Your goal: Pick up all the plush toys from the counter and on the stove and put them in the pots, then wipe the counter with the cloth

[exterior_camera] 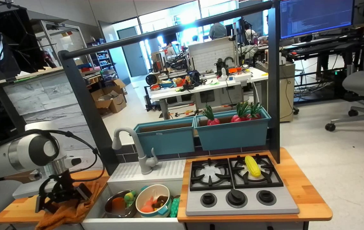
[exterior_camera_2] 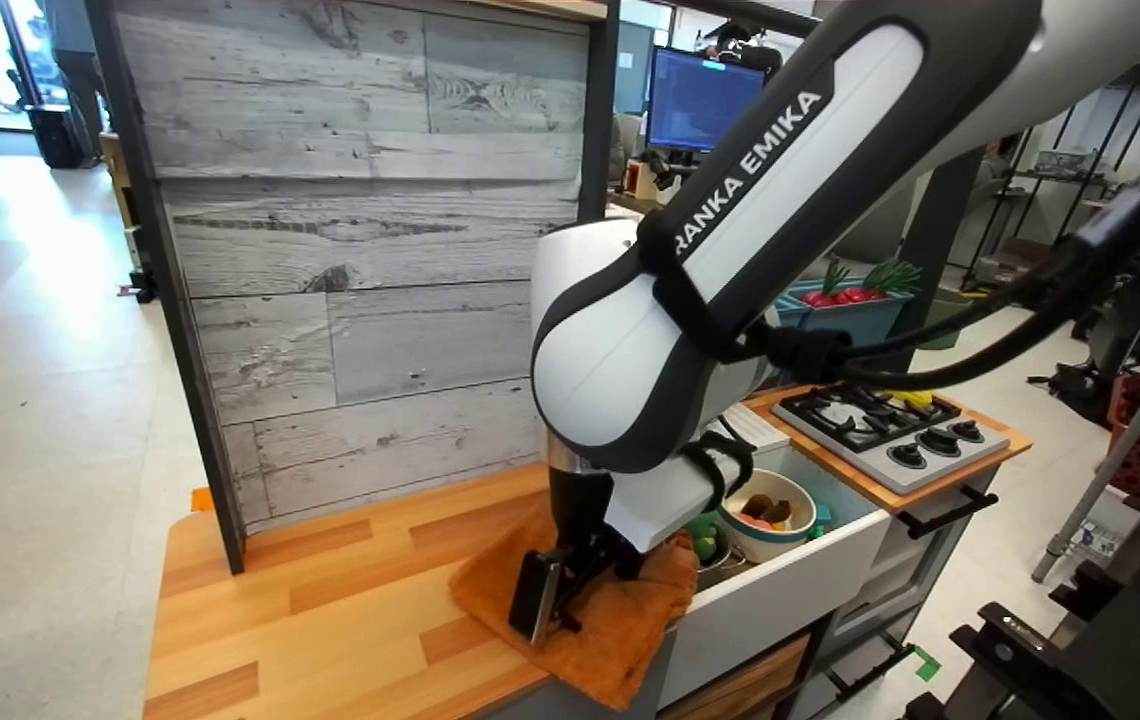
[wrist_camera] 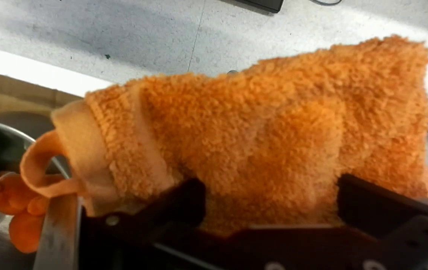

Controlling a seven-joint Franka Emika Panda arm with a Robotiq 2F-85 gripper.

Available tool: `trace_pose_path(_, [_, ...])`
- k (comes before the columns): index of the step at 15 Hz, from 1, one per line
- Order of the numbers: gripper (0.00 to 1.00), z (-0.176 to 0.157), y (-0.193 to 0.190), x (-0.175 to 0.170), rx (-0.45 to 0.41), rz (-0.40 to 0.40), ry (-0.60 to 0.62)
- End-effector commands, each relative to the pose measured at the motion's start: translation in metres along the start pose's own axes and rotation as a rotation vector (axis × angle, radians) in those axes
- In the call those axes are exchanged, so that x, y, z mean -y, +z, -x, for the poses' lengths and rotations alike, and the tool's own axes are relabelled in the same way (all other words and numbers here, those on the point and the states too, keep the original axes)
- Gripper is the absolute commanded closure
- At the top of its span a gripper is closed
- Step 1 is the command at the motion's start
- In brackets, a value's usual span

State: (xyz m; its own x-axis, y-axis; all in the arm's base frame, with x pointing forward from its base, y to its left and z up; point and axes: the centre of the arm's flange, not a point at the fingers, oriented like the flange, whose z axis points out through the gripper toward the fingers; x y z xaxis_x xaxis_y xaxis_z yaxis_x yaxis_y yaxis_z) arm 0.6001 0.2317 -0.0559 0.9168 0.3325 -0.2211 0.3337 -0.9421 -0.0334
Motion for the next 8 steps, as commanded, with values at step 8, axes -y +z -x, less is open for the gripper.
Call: trace_pose_path(8, [0.0, -0.003, -0.15, 0.107, -0.103, 0.181, -0.34])
